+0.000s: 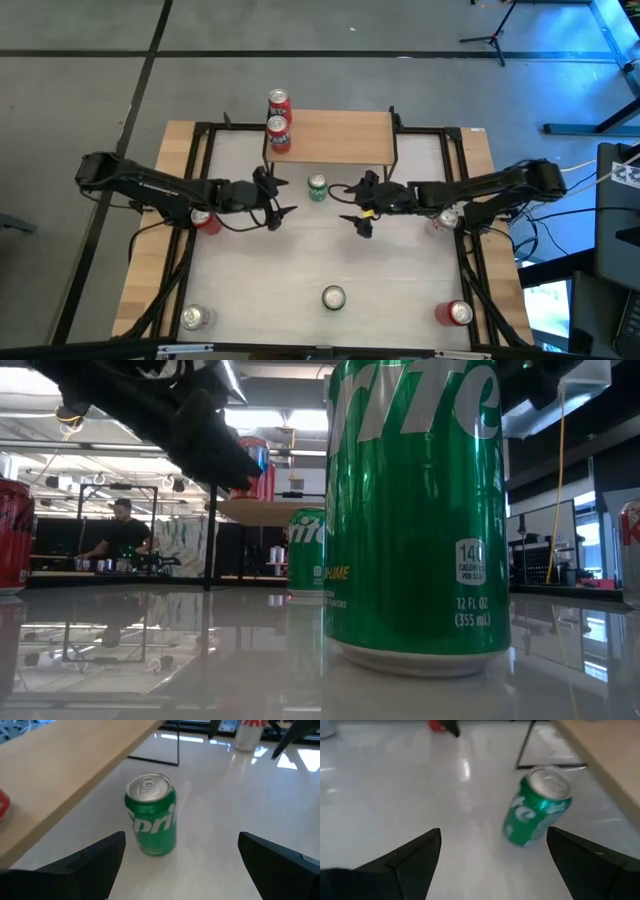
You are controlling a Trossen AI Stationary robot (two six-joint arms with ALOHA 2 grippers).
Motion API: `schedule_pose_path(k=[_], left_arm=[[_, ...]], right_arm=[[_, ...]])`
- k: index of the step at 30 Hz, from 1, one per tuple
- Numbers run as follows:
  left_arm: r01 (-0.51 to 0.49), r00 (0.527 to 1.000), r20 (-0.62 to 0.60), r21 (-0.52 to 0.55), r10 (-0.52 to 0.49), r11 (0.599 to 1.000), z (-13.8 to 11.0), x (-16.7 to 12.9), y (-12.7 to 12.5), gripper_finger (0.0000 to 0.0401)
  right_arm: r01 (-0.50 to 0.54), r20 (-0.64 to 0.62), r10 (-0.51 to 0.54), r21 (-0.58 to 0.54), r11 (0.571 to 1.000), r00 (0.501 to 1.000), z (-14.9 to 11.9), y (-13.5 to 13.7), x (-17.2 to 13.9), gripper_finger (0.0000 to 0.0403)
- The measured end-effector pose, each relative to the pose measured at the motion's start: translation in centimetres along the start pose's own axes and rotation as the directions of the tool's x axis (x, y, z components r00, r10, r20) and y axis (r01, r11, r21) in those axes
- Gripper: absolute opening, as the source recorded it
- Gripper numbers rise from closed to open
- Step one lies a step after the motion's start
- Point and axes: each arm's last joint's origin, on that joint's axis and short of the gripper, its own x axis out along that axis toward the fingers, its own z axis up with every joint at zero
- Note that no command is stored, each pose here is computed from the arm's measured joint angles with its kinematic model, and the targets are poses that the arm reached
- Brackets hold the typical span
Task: Place canned beverage on shelf
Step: Put the top green soda can on the shelf
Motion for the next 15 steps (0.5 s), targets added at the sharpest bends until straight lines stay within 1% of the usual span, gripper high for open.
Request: schedule_pose_path(k=[4, 6, 9, 13, 15], left_arm=[[-0.020, 1.000, -0.010, -0.006, 0.020, 1.000, -0.5, 0.5, 0.4, 0.0377], [-0.013, 0.999, -0.029, -0.001, 0.013, 1.000, -0.8, 1.0, 0.4, 0.0377], [-0.003, 0.999, -0.050, 0.004, 0.004, 1.000, -1.4, 2.0, 0.1, 0.0377], [-0.009, 0.999, -0.048, 0.003, 0.009, 1.000, -2.0, 3.3, -0.2, 0.0377], [-0.016, 0.998, -0.068, 0.010, 0.016, 1.000, -2.5, 3.8, -0.1, 0.0377]], right_arm=[[0.099, 0.003, -0.099, 0.003, 0.995, 0.995, -0.5, 0.0, 1.4, 0.0360], [0.131, -0.012, -0.131, -0.003, 0.991, 0.991, -1.0, 0.0, 2.2, 0.0360], [0.147, -0.032, -0.147, -0.011, 0.989, 0.989, -1.6, 0.2, 3.2, 0.0360], [0.170, -0.020, -0.170, -0.008, 0.985, 0.985, -2.1, 0.3, 4.5, 0.0360], [0.179, -0.009, -0.179, -0.002, 0.984, 0.984, -2.2, 0.2, 4.9, 0.0360]])
